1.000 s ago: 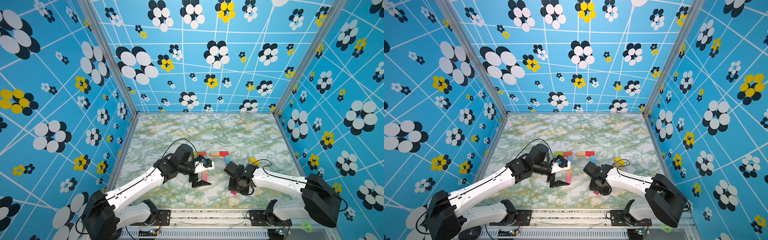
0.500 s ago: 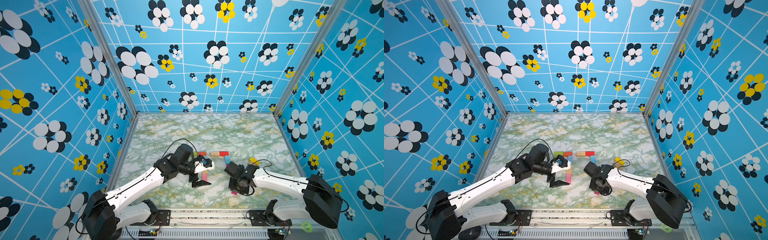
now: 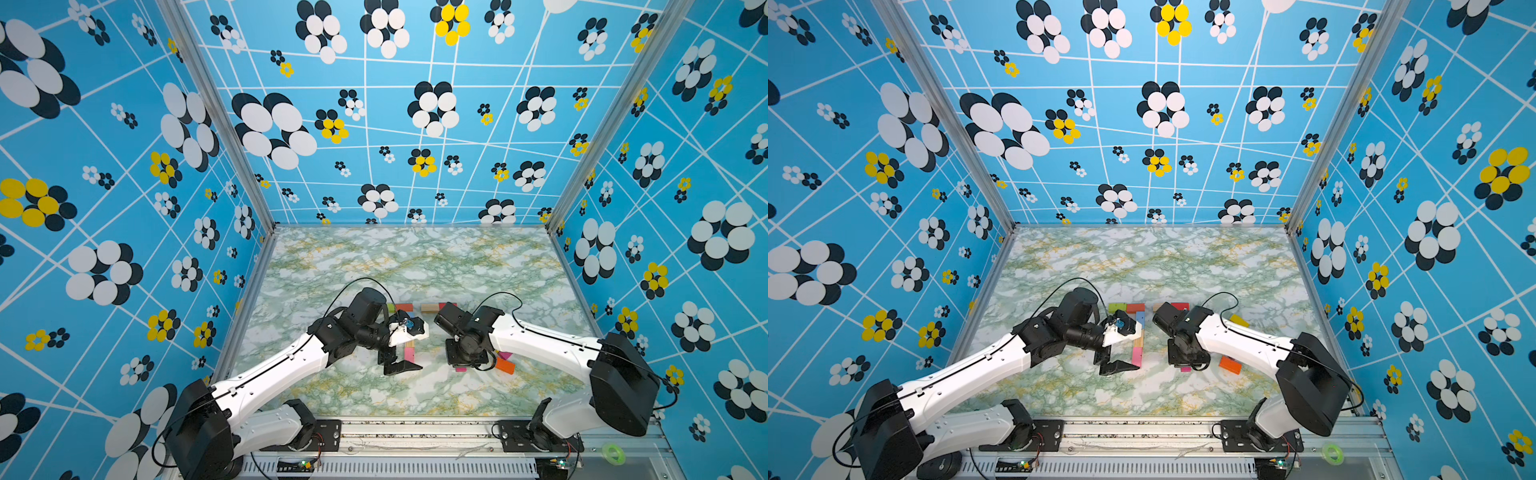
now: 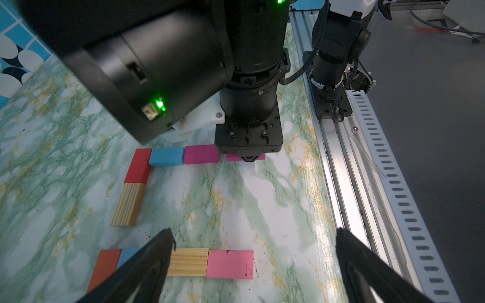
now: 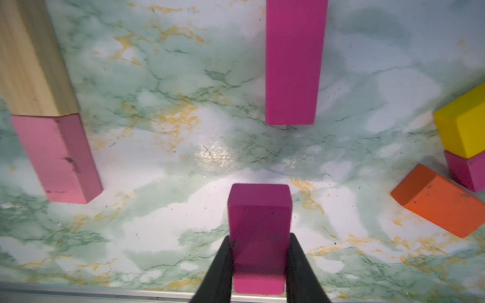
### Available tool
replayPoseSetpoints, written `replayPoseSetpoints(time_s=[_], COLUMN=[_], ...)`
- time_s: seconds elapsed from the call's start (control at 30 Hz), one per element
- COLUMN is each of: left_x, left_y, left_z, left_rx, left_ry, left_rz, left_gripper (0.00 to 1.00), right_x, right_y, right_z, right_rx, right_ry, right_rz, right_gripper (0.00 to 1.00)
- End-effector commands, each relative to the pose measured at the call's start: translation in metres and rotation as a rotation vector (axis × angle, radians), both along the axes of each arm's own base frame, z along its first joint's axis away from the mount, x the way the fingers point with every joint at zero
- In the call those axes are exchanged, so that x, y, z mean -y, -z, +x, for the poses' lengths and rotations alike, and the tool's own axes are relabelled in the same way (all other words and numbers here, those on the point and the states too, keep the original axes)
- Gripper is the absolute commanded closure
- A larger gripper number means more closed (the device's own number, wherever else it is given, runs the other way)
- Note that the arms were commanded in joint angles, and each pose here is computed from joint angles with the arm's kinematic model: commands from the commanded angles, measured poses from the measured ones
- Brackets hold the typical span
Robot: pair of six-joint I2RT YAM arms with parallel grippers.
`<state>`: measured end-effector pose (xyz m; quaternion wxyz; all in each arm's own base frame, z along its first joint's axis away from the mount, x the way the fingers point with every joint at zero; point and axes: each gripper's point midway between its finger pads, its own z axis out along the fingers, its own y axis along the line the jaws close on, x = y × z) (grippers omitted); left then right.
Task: Assemble the number 7 with building blocks
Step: Pick up the building block from the center of the board, then assemble the building block at the center of the board.
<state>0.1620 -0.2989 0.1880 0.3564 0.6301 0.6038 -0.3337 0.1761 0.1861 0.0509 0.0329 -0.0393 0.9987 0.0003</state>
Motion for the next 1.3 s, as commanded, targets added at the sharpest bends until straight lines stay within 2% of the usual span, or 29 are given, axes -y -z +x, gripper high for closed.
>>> replayPoseSetpoints(time_s=[0.0, 1.27], left_x=[-0.001, -0.003], left_y=[0.009, 0.015], left_z=[-0.003, 0.003], left_rx=[-0.01, -0.019], left_ry=[0.011, -0.005], left_rz=[0.026, 0.04], left_gripper=[0.01, 0.01], right_x=[0.013, 0.017], right_y=[0.006, 0.048], right_z=[-0.004, 0.015], right_rx=[-0.052, -0.14], right_ry=[-0.056, -0.03], right_rz=[-0.052, -0.045], right_gripper=[0.74, 0.74])
